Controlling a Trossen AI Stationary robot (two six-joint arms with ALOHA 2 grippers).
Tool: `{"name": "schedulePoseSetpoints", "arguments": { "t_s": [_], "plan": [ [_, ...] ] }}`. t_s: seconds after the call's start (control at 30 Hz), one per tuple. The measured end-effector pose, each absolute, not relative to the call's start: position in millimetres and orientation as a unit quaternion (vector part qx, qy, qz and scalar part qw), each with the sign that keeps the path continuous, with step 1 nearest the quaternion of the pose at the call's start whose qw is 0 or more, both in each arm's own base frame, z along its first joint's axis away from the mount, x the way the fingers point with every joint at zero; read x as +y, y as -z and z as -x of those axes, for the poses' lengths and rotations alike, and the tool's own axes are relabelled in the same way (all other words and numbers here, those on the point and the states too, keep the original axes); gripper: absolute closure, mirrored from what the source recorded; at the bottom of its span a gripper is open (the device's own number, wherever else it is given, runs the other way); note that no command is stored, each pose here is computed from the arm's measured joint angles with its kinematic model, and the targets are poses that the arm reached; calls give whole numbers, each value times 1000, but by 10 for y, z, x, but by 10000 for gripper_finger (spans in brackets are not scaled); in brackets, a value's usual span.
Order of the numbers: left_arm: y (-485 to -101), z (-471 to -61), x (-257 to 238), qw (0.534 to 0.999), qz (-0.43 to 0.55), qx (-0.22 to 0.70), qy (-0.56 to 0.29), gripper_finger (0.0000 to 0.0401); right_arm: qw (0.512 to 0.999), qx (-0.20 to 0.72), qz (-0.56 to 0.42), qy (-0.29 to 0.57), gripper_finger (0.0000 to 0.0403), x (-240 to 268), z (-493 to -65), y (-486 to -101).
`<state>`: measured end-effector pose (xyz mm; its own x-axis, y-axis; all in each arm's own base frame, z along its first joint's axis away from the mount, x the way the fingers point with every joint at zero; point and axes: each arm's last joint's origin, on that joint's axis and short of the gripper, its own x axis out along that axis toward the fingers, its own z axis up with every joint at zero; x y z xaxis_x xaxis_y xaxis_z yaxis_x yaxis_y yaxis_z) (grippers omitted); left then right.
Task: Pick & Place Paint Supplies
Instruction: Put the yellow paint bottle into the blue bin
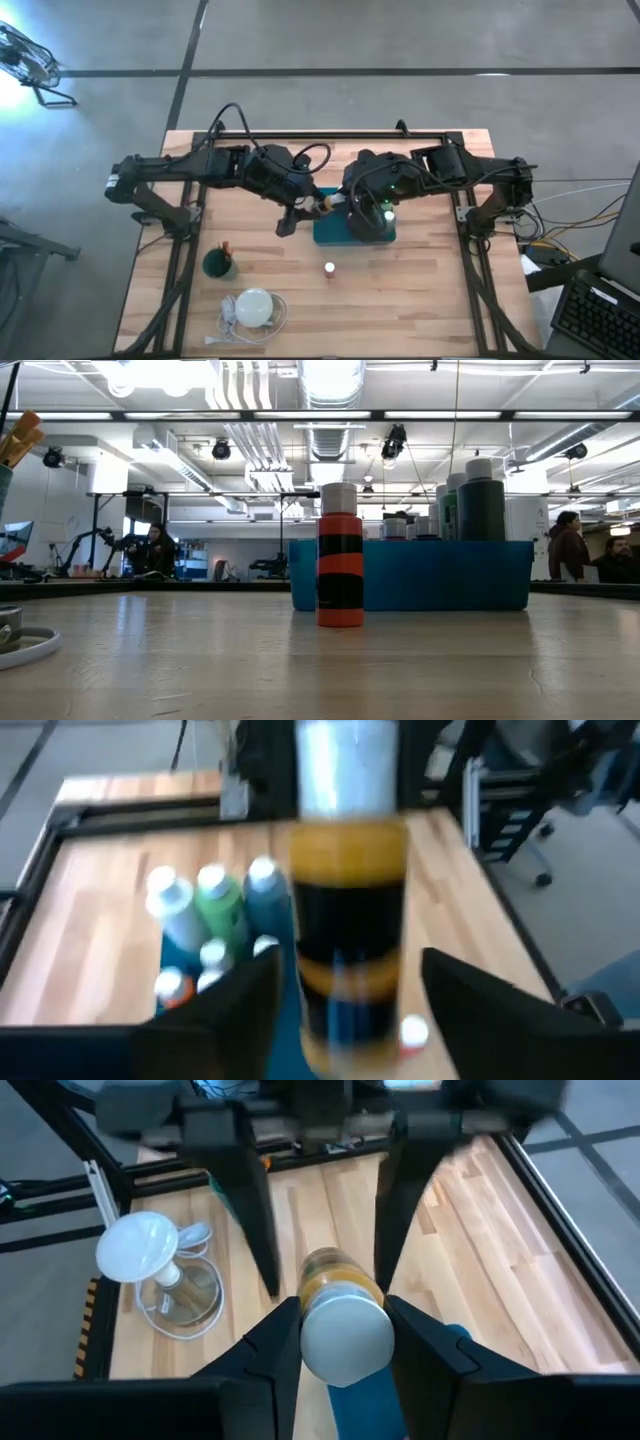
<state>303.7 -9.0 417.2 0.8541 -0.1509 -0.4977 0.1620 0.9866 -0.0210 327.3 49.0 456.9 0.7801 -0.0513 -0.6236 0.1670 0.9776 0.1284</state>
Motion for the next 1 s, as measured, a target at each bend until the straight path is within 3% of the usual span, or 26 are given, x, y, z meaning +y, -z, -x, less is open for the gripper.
{"name": "schedulePoseSetpoints", "arguments": {
  "t_s": [0.1, 0.23, 0.43, 0.7, 1.0],
  "plan": [
    [-4235, -2919, -29, 958, -2, 284, 43, 112, 936, 332, -97, 62, 288, 480, -3215, -4588],
    [-4402, -2640, 34, 959, -8, 281, -41, 79, 926, 353, -110, 73, 288, 470, -3149, -4578],
    [-4699, -2029, 87, 970, -19, 175, -169, 83, 910, 389, -116, 90, 288, 419, -3184, -4473],
    [-4756, -1273, 175, 939, -8, 89, -333, 85, 865, 471, -113, 128, 288, 267, -3355, -4172],
    [-4646, -937, 234, 883, -13, 61, -466, 85, 807, 568, -108, 121, 288, 221, -3488, -3840]
  ]
}}
